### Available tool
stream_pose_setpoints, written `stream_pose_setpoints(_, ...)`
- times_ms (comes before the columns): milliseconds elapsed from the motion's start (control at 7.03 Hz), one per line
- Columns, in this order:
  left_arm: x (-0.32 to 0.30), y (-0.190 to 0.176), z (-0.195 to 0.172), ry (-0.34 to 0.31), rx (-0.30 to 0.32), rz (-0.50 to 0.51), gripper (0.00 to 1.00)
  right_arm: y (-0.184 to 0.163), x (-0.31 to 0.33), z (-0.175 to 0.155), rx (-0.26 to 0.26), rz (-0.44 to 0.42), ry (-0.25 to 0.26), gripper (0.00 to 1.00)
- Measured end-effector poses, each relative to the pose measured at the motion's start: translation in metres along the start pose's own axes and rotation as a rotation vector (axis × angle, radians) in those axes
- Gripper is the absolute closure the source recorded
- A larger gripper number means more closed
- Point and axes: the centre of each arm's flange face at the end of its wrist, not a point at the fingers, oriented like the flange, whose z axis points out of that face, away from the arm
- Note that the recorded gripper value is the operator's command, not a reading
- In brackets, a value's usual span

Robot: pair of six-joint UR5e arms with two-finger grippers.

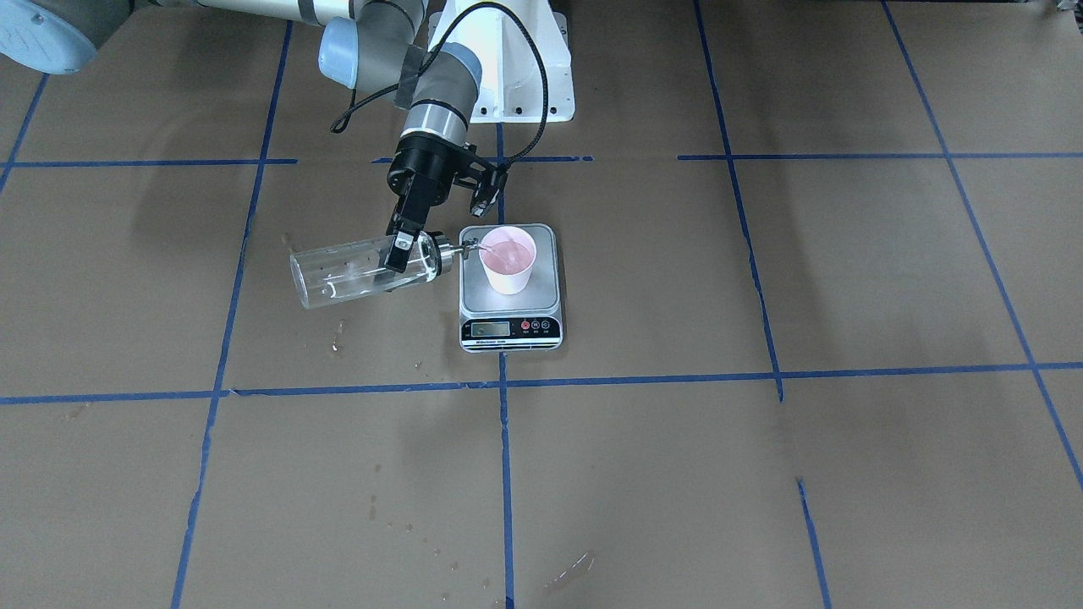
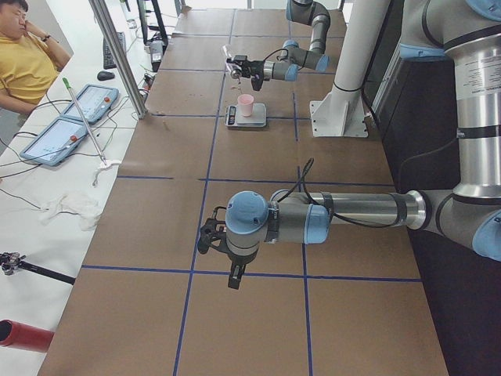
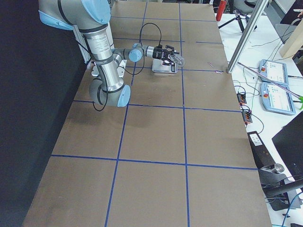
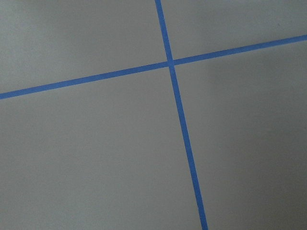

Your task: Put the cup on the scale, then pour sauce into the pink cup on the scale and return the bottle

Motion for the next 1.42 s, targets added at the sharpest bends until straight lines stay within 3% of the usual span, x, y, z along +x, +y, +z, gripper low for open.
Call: stream_pose_setpoints(1423, -0.0003, 0.0001, 0.0001, -0.001, 0.000, 0.000, 0.00, 0.0006, -0.0050, -0.0032, 0.004, -0.010, 0.009, 1.00)
